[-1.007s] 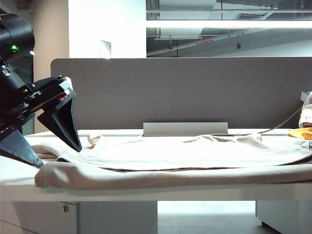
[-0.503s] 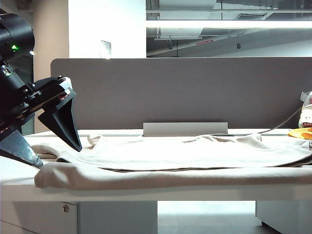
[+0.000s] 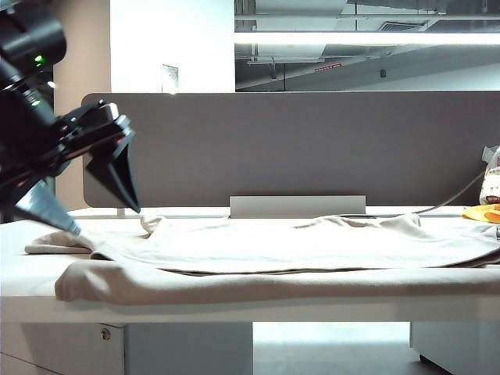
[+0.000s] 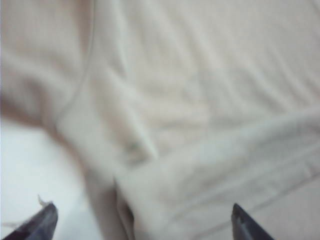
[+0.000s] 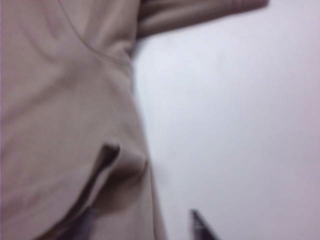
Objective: Fold the bottom side of the T-shirt horizontally towards the center, about one-third of the way, then fold the sleeve back towards the center, creating a straight line along the edge of the T-shirt, and finally fold the bottom of the T-shirt up towards the top, creating a neat rectangle.
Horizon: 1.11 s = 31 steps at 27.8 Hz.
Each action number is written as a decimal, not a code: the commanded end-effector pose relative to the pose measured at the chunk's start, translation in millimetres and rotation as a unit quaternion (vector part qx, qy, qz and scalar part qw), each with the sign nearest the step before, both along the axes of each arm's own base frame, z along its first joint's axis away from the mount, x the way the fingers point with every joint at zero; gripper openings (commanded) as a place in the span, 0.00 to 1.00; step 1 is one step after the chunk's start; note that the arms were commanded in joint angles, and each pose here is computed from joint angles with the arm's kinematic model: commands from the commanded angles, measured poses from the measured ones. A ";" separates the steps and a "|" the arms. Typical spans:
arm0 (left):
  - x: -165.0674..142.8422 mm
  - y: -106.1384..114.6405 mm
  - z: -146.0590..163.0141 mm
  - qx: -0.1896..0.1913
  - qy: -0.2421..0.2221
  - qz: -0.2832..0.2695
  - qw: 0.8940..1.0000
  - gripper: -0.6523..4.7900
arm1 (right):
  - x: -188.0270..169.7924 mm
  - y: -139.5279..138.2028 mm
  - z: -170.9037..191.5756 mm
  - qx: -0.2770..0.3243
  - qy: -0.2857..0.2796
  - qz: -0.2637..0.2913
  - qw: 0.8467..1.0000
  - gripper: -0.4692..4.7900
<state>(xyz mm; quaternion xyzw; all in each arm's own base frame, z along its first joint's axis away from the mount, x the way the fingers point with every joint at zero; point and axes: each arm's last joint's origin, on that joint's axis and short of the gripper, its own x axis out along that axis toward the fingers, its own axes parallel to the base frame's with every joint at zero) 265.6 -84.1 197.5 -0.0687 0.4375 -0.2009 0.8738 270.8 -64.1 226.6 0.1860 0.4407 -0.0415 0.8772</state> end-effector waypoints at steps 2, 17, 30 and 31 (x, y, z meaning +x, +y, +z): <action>19.9 4.0 18.6 0.002 -0.024 0.023 0.999 0.95 | 13.8 -3.2 2.8 0.012 0.003 -0.005 1.000 0.56; 80.0 39.9 22.1 -0.008 0.001 0.078 0.997 0.61 | 77.6 -23.1 -9.4 0.028 0.011 -0.017 0.999 0.55; 89.0 42.5 10.2 0.006 0.000 0.069 0.998 0.61 | 132.1 -56.1 -31.6 0.042 0.010 -0.042 0.998 0.62; 89.2 42.5 11.1 0.008 0.001 0.066 0.998 0.61 | 135.0 -60.3 -30.9 0.041 0.006 -0.045 0.998 0.62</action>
